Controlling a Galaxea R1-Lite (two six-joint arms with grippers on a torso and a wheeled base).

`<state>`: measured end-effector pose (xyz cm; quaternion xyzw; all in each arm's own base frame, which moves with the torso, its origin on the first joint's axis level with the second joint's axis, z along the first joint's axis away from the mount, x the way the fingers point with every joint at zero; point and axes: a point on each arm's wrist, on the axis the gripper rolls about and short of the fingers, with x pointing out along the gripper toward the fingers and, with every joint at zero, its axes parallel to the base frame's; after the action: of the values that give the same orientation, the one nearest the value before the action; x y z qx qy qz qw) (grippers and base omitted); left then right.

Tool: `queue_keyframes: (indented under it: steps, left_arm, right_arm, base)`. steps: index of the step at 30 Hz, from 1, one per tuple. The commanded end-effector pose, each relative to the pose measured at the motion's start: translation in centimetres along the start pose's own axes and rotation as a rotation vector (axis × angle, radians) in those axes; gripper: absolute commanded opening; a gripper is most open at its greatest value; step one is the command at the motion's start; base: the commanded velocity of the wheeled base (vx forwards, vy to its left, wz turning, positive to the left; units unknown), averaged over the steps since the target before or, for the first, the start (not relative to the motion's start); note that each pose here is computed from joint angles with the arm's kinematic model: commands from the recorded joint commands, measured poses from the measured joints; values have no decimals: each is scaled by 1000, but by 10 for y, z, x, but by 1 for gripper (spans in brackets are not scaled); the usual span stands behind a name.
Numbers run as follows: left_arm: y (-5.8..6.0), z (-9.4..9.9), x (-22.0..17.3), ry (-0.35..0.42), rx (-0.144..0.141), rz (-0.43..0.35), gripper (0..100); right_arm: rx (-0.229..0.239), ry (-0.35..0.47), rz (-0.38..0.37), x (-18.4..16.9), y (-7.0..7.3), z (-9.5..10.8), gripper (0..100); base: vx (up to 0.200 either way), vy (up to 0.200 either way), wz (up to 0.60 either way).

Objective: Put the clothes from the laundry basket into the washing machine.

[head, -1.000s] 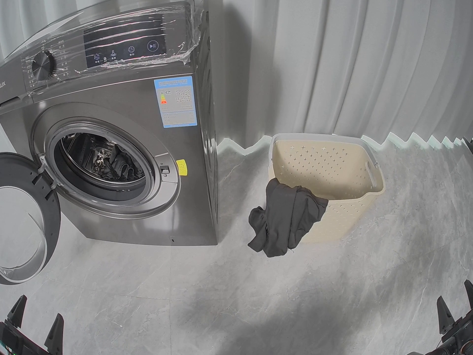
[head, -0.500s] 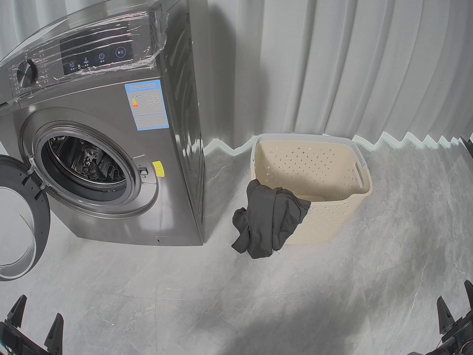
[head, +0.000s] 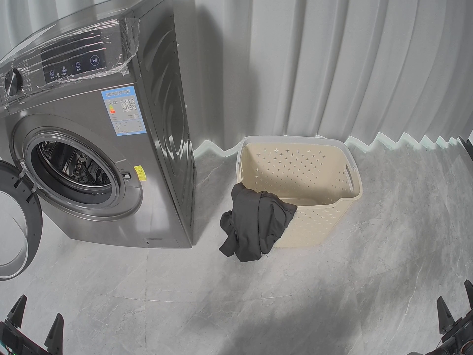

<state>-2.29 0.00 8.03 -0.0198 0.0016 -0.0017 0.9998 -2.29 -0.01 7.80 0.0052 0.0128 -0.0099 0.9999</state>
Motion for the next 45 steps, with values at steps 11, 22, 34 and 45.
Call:
queue_keyframes:
  steps: [11,22,34,45]
  left_arm:
    - [0,-5,0,-2,0,0,100]
    - [0,-5,0,0,0,0,100]
    - [0,-5,0,0,0,0,100]
    - [0,-5,0,0,0,0,100]
  right_arm:
    - [0,-3,0,0,0,-2,100]
    - [0,-1,0,0,0,-2,100]
    - [0,-1,0,0,0,-2,100]
    - [0,-1,0,0,0,-2,100]
  base:
    - [0,-73,0]
    - [0,-36,0]
    - [0,-100,0]
    - [0,-36,0]
